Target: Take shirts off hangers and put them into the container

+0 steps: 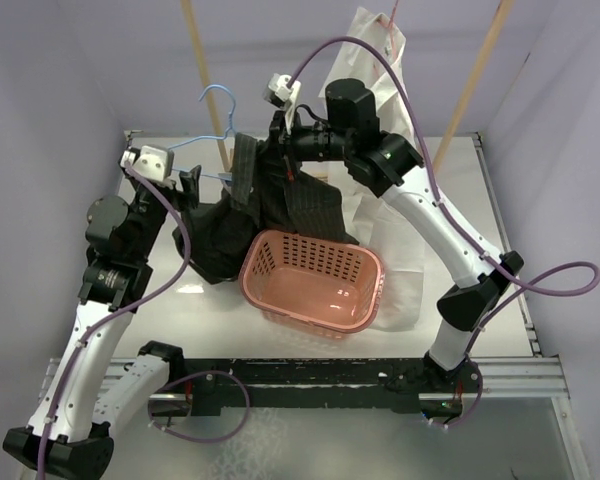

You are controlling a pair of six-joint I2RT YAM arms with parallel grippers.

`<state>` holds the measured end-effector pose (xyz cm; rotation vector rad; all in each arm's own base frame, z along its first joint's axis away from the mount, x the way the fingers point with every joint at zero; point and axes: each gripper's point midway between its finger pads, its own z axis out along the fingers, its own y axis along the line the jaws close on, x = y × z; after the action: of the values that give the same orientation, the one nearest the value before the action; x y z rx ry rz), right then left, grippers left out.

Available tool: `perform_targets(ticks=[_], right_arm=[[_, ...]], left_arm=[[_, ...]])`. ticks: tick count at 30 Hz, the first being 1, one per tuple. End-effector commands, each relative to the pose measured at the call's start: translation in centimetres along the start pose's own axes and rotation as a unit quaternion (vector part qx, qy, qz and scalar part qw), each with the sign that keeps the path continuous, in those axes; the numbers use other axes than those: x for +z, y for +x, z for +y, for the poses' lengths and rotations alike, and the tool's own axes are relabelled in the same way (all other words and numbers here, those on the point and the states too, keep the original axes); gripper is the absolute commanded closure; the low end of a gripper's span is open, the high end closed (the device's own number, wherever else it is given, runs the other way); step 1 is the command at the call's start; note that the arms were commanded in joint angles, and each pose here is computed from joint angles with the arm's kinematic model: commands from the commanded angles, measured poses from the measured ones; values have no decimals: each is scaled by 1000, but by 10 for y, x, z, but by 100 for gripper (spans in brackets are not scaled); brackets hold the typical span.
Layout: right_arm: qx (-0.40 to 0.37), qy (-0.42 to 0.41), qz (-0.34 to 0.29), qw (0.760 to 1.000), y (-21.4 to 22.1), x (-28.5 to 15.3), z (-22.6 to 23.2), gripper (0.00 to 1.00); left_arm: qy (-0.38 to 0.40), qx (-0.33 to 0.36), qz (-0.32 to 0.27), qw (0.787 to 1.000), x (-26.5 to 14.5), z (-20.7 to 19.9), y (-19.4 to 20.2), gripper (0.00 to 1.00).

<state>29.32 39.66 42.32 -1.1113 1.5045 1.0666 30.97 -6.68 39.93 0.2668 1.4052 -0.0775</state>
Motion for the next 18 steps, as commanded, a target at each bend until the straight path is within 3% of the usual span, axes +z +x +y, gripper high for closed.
perform_targets(ticks=[1, 13, 16, 18], right_arm=[[-28, -23, -42, 998, -31, -12, 18, 100], [-16, -28, -32, 999, -25, -6, 15, 100], [-13, -24, -29, 999, -24, -4, 13, 100], [-12, -25, -28, 999, -24, -3, 12, 100]], left_arm=[[6, 10, -74, 997, -2, 0, -46, 27], [18, 20, -112, 993, -4, -3, -65, 39], [20, 34, -123, 992, -15, -3, -74, 27], [18, 54, -130, 990, -25, -1, -81, 25]])
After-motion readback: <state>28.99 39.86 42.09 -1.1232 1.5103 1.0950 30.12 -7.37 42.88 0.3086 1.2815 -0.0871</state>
